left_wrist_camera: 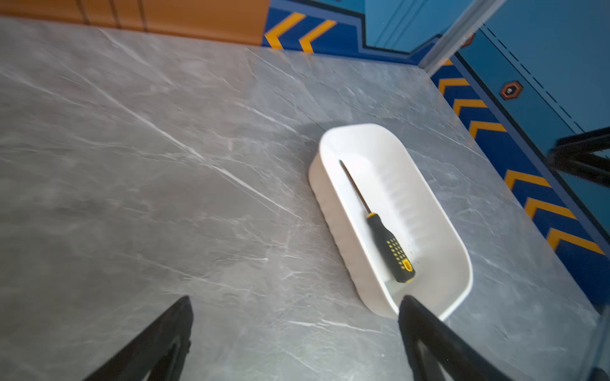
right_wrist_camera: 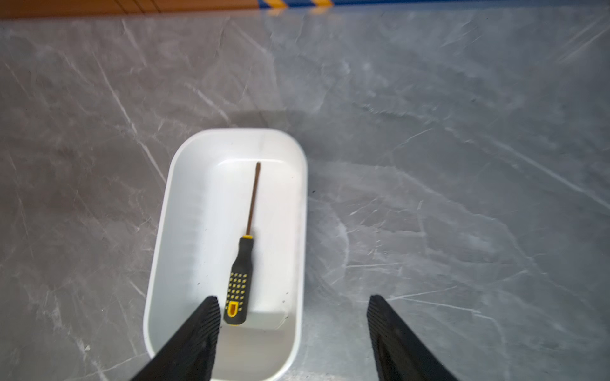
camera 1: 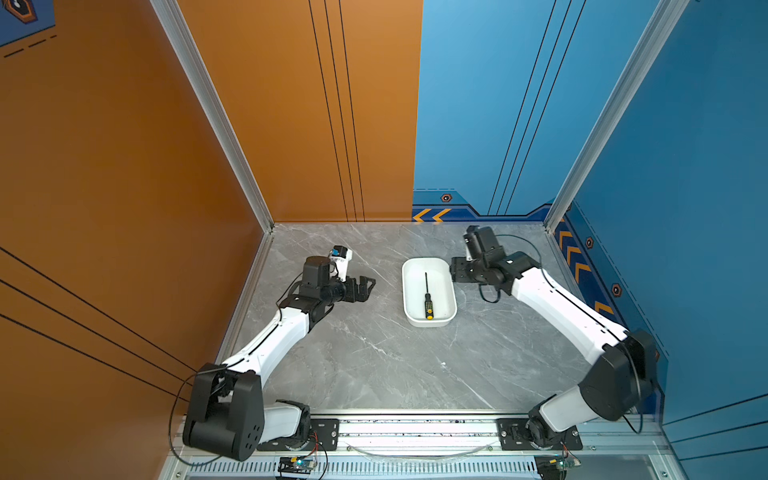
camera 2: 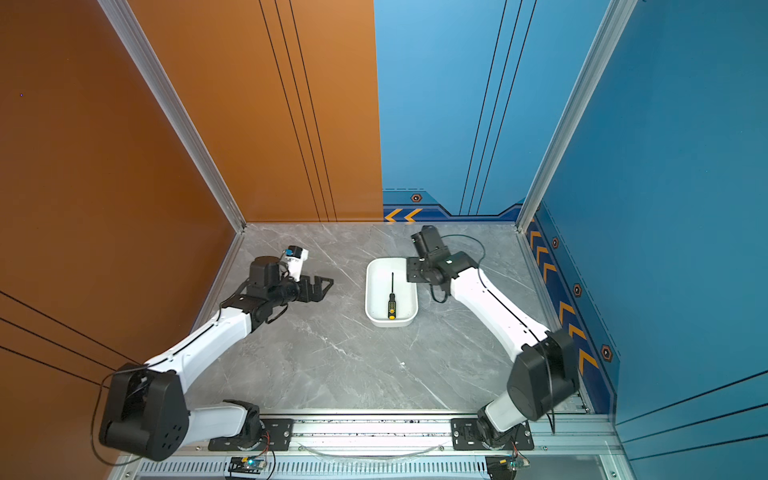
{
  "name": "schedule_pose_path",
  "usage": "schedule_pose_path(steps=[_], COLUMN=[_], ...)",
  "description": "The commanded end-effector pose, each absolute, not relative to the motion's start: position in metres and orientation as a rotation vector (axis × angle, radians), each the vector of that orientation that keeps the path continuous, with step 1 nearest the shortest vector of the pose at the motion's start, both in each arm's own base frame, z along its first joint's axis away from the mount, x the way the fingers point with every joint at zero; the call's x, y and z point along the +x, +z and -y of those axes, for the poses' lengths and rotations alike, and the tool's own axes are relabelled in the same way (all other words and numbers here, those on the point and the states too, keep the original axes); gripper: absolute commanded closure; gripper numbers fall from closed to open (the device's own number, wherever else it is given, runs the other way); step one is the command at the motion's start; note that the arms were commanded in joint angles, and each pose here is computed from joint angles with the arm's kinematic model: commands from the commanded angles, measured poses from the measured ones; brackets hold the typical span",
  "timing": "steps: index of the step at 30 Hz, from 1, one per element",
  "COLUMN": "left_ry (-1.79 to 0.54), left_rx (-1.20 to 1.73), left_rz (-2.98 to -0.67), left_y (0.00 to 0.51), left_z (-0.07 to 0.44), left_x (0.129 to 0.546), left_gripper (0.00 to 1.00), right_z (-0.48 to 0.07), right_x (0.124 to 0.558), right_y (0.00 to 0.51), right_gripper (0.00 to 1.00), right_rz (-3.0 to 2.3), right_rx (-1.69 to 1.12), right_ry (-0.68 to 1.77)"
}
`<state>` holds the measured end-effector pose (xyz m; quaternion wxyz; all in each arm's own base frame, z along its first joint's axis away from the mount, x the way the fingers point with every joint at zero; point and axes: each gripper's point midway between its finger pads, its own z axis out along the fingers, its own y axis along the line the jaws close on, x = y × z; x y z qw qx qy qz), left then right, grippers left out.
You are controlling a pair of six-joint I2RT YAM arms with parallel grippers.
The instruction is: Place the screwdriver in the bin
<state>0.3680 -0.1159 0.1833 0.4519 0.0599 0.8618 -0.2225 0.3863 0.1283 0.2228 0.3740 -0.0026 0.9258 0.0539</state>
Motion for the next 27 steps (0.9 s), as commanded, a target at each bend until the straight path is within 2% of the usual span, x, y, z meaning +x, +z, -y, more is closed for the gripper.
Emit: schedule_pose_path(steps=[1,5,10,14,18,22,27], left_ry=[-0.273,-0.114,-0.045,-0.029,0.010,-0.024,-0.083], left_rx=[0.001,-0.041,-0.093,-0.089,-0.088,-0.074,-0.030], left_rz=[-2.039,-1.926,-1.807,-1.818,-1.806,-1.801,-1.804], left_y=[0.189,0.190,0.181,0.168,0.158,0.143,0.126], left_z=[0.057,0.018,-0.011,-0.016,-0.023,-0.021,-0.011], left_x=[0.370,0.361,0.356,0.356,0.356,0.361,0.375], left_gripper=[0.02,0.02,0.02,0.02,0.02,0.02,0.02], right_z=[-0.066,-0.017,-0.001,0.000,0.003,0.005,0.007], right_x=[0.395,0.397,0.398,0.390,0.386,0.387,0.389], right_y=[0.207,0.180,0.138,0.117,0.119,0.098,0.096], right_gripper=[0.30,0.29,0.29,0.29,0.29,0.29,0.29], right_rz=[-2.292,-2.202,-2.066,-1.951,-1.896,-1.880,-1.865], right_rx=[-0.066,0.039,0.071,0.063,0.067,0.071,0.093], right_ry=[-0.003,-0.009,-0.029,-0.057,-0.104,-0.100,-0.097])
